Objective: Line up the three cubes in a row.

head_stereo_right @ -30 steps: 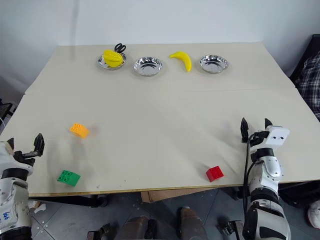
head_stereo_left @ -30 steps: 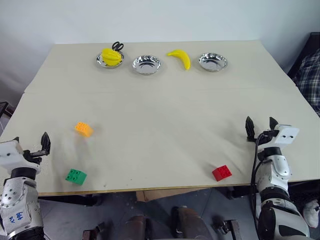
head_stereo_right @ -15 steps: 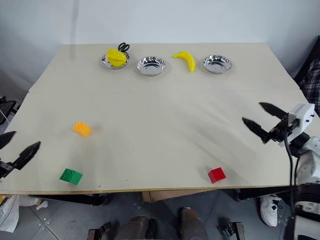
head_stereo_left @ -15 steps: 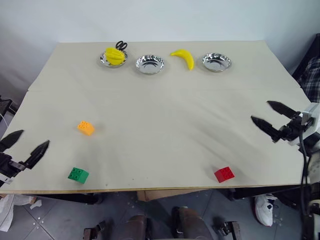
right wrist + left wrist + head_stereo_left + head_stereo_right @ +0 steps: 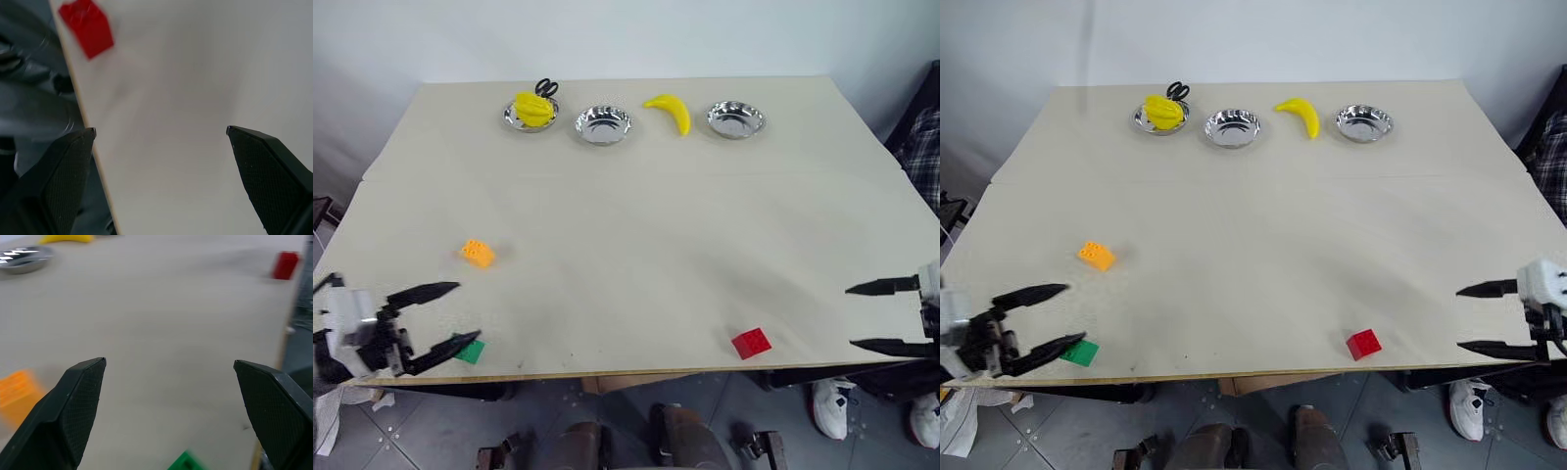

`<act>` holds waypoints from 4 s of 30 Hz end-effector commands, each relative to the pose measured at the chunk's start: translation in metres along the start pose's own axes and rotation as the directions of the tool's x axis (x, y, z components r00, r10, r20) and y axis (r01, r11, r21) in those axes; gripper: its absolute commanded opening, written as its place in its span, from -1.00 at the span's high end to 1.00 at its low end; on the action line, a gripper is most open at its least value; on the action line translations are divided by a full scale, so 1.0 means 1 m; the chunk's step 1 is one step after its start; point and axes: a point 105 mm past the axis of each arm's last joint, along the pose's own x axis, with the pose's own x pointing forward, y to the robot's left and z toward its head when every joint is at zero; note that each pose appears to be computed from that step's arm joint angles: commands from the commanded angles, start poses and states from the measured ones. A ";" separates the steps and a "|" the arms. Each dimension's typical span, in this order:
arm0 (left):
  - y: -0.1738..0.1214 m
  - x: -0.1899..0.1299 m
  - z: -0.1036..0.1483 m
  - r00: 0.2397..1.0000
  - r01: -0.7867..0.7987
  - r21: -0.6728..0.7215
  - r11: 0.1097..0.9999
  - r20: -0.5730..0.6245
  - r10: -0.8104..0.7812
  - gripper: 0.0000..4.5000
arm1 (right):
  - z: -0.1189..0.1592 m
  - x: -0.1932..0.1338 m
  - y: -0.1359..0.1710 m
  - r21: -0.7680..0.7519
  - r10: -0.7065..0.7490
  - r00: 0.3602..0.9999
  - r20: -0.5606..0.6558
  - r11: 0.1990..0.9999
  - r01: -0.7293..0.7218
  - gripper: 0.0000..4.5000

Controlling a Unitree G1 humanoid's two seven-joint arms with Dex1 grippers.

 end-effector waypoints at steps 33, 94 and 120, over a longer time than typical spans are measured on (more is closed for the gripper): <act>-0.033 0.057 0.027 0.973 0.224 0.090 0.970 0.032 -0.227 -1.00 | 0.055 0.106 0.032 -0.212 0.461 0.881 0.100 0.876 -0.434 -0.11; 0.025 -0.048 0.009 0.849 -0.520 -0.048 0.853 0.076 0.522 -1.00 | 0.121 0.101 -0.064 -0.186 0.168 0.865 0.473 0.979 -0.088 -0.99; -0.043 -0.036 -0.041 0.849 -0.529 -0.209 0.823 -0.124 0.514 -1.00 | 0.084 0.086 -0.032 -0.147 0.117 0.879 0.462 0.988 -0.054 -0.99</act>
